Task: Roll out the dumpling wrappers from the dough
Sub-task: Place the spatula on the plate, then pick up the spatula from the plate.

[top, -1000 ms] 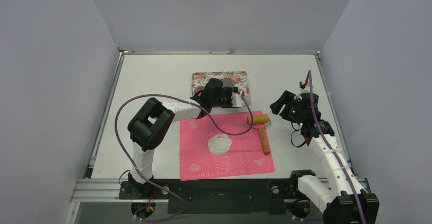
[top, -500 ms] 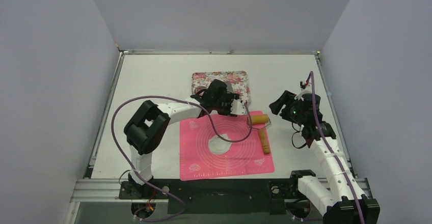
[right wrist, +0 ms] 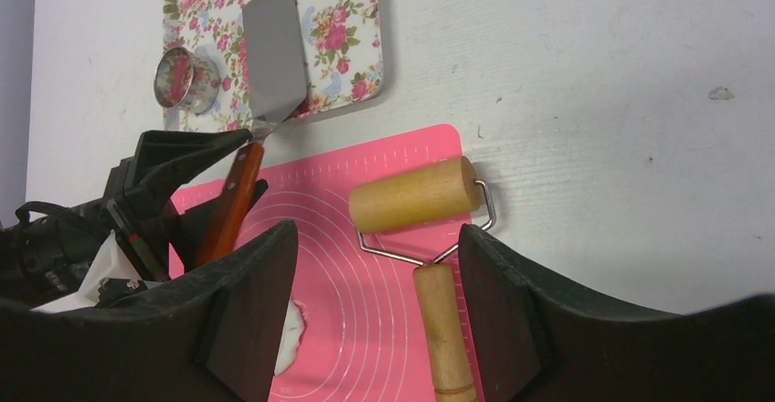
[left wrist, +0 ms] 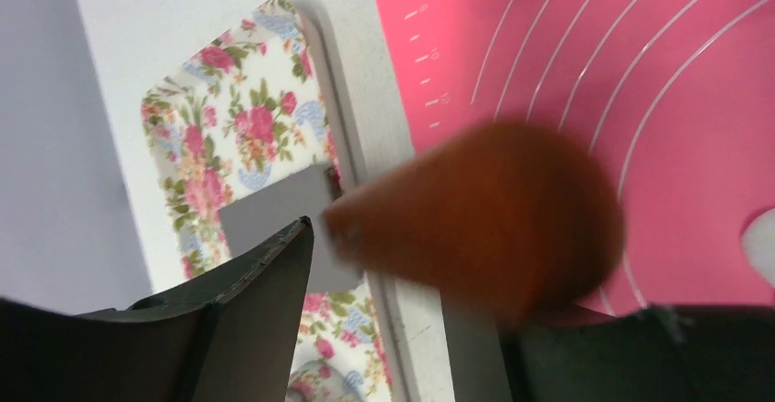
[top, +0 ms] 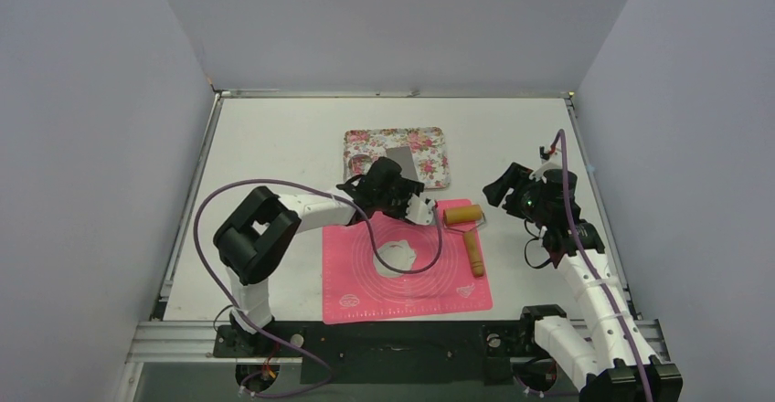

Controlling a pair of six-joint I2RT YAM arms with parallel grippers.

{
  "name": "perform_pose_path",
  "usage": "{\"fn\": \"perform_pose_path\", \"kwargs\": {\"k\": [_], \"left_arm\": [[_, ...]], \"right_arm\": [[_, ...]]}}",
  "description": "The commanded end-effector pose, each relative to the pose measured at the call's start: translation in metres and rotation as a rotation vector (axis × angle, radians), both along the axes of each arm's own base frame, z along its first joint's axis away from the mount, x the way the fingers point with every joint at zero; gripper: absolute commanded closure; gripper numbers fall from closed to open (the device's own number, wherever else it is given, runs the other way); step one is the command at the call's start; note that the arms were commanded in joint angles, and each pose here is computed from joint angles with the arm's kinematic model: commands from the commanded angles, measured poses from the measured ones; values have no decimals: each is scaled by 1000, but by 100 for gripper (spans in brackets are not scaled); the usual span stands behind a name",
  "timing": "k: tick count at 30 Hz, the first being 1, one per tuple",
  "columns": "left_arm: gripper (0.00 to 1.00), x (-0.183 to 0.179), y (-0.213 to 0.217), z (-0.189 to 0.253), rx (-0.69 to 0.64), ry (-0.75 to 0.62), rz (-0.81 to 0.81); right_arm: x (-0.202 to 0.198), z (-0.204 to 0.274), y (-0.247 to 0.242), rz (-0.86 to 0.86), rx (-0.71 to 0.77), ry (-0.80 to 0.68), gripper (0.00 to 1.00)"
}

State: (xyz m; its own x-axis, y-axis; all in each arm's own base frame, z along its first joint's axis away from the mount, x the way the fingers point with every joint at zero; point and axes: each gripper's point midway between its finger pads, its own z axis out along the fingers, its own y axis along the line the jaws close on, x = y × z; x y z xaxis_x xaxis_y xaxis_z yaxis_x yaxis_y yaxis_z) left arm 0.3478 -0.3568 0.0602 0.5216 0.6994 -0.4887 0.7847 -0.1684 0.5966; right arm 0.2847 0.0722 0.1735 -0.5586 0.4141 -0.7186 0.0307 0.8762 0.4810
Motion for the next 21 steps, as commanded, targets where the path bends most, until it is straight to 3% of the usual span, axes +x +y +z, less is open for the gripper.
{"fn": "perform_pose_path", "kwargs": {"k": [1, 4, 9, 17, 21], "left_arm": [[50, 28, 0, 67, -109, -275, 4], [50, 34, -5, 89, -101, -432, -58], [50, 47, -1, 100, -69, -496, -57], [49, 36, 31, 135, -78, -398, 9], [49, 46, 70, 156, -52, -229, 245]], "right_arm": [[6, 20, -1, 11, -8, -55, 39], [7, 21, 1, 21, -10, -52, 39], [8, 21, 3, 30, 4, -48, 38], [12, 25, 17, 79, 25, -55, 34], [11, 30, 30, 109, -50, -57, 26]]}}
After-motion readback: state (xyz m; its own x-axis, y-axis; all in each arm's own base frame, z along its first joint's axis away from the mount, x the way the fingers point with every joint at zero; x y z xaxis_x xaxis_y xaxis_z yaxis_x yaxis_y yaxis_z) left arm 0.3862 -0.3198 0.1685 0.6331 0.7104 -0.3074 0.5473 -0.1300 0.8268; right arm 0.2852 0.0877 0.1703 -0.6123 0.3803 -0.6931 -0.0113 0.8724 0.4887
